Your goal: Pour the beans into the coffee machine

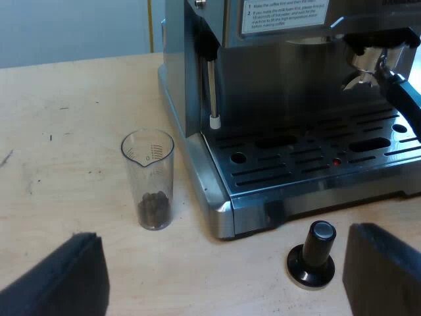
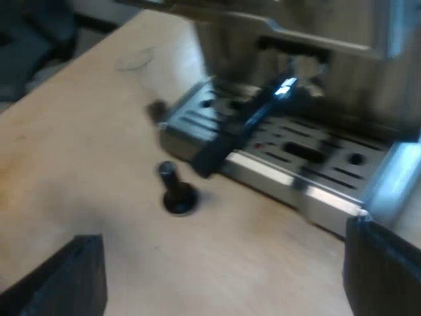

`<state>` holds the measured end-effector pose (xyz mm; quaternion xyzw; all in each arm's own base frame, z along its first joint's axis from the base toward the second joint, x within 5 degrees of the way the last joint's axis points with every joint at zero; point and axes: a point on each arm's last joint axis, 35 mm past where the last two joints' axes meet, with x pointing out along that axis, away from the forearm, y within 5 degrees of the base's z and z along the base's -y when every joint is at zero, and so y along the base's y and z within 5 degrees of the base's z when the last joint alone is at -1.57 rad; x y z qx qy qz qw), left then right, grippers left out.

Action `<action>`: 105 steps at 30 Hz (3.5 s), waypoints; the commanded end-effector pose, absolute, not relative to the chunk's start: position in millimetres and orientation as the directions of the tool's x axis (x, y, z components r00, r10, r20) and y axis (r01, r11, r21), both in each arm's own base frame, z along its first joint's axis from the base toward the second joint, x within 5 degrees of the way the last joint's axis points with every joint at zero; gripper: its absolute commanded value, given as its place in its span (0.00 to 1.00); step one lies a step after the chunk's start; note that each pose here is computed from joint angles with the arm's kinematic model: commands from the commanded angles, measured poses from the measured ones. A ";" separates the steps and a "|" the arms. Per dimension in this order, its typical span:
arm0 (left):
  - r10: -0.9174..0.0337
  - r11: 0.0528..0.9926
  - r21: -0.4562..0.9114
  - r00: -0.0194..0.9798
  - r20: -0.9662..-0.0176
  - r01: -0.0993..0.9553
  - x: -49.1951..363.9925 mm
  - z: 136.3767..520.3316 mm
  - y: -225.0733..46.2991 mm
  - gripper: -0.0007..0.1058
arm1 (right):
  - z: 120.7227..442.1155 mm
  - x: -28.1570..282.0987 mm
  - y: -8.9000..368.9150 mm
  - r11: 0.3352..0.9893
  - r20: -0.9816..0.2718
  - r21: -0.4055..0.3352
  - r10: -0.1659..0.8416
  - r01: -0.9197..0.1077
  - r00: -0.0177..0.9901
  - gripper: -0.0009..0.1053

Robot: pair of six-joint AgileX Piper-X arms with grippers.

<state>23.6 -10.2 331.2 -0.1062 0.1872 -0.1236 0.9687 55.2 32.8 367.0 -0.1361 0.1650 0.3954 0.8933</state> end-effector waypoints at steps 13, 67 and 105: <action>-0.267 0.949 -0.254 0.908 -0.321 0.189 23.5 334.8 -9.8 0.79 | 372.4 93.4 60.8 0.448 -0.373 -0.141 0.802 -0.883 0.466 0.75; -0.292 0.921 -0.324 0.935 -0.202 0.218 96.4 238.6 -7.4 0.92 | 321.9 160.9 192.7 0.415 -0.474 -0.087 0.783 -0.906 0.404 0.75; -0.166 0.970 -0.222 0.933 -0.319 0.097 216.3 168.1 -24.6 0.85 | 321.9 160.9 192.7 0.415 -0.474 -0.087 0.783 -0.906 0.404 0.75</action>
